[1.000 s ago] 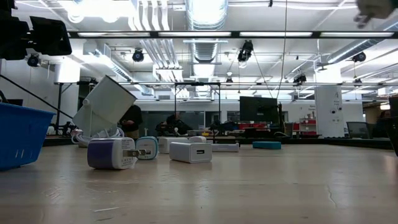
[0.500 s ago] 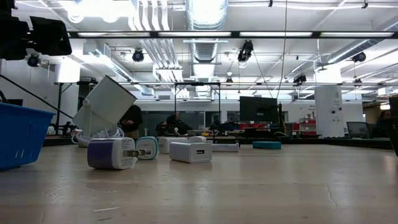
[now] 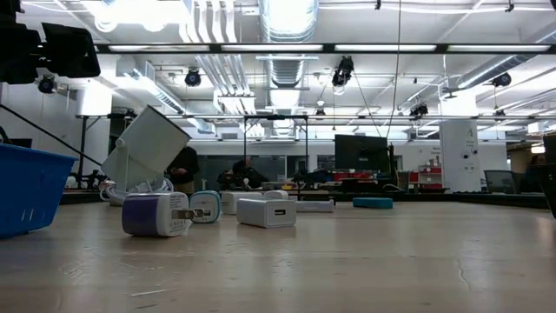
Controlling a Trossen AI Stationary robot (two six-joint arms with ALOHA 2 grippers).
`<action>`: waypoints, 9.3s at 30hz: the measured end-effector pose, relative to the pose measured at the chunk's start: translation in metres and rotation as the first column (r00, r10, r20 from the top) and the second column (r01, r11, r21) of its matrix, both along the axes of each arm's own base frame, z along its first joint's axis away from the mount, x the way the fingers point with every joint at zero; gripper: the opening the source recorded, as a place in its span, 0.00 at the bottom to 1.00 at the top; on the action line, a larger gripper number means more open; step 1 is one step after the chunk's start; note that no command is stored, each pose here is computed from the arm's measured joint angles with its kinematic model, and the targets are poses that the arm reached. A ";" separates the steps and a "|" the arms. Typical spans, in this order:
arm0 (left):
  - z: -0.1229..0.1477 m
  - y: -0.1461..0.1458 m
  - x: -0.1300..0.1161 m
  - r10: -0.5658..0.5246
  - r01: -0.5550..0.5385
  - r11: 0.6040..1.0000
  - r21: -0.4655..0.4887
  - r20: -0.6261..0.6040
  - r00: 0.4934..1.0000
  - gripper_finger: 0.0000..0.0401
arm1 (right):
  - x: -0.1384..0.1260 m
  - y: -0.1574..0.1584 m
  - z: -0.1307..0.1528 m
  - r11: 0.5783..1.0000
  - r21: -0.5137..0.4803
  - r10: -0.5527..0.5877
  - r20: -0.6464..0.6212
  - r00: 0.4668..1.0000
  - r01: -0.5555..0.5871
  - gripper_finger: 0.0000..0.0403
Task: Pick & Place Office items
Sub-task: Put the bottom light blue charger adapter into the black bin, then put the bottom white charger adapter into the black bin
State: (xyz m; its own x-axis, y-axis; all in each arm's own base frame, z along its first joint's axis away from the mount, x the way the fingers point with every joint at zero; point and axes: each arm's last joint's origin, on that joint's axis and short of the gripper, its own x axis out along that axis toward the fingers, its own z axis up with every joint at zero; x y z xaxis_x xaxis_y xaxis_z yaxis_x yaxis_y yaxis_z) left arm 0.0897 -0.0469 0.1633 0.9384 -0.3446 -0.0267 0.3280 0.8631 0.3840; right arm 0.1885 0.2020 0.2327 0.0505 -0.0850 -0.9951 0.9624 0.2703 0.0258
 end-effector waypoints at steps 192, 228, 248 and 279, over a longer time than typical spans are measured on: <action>0.000 0.000 0.000 0.000 0.000 1.000 0.000 0.000 1.000 0.58 | 0.217 -0.023 -0.154 0.623 -0.751 0.523 0.194 0.830 -0.218 0.51; 0.000 0.000 0.000 0.000 0.000 1.000 0.000 0.000 1.000 0.58 | 0.217 -0.024 -0.155 0.619 -0.758 0.518 0.195 0.833 -0.207 0.44; 0.000 0.000 0.000 0.000 0.000 1.000 0.000 0.000 1.000 0.58 | 0.216 -0.025 -0.154 0.623 -0.758 0.505 0.200 0.839 -0.194 0.46; 0.000 0.000 0.000 0.000 0.000 1.000 0.000 0.000 1.000 0.58 | 0.160 -0.025 0.014 0.672 -0.681 0.609 0.284 0.741 -0.291 0.46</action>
State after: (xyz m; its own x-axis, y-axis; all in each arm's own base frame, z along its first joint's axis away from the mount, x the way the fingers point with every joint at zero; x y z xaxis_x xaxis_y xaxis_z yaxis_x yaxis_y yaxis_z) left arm 0.0897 -0.0468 0.1634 0.9383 -0.3447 -0.0268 0.3280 0.8631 0.3841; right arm 0.3480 0.1766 0.2470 0.6646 -0.4463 -0.5992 0.6188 0.7783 0.1066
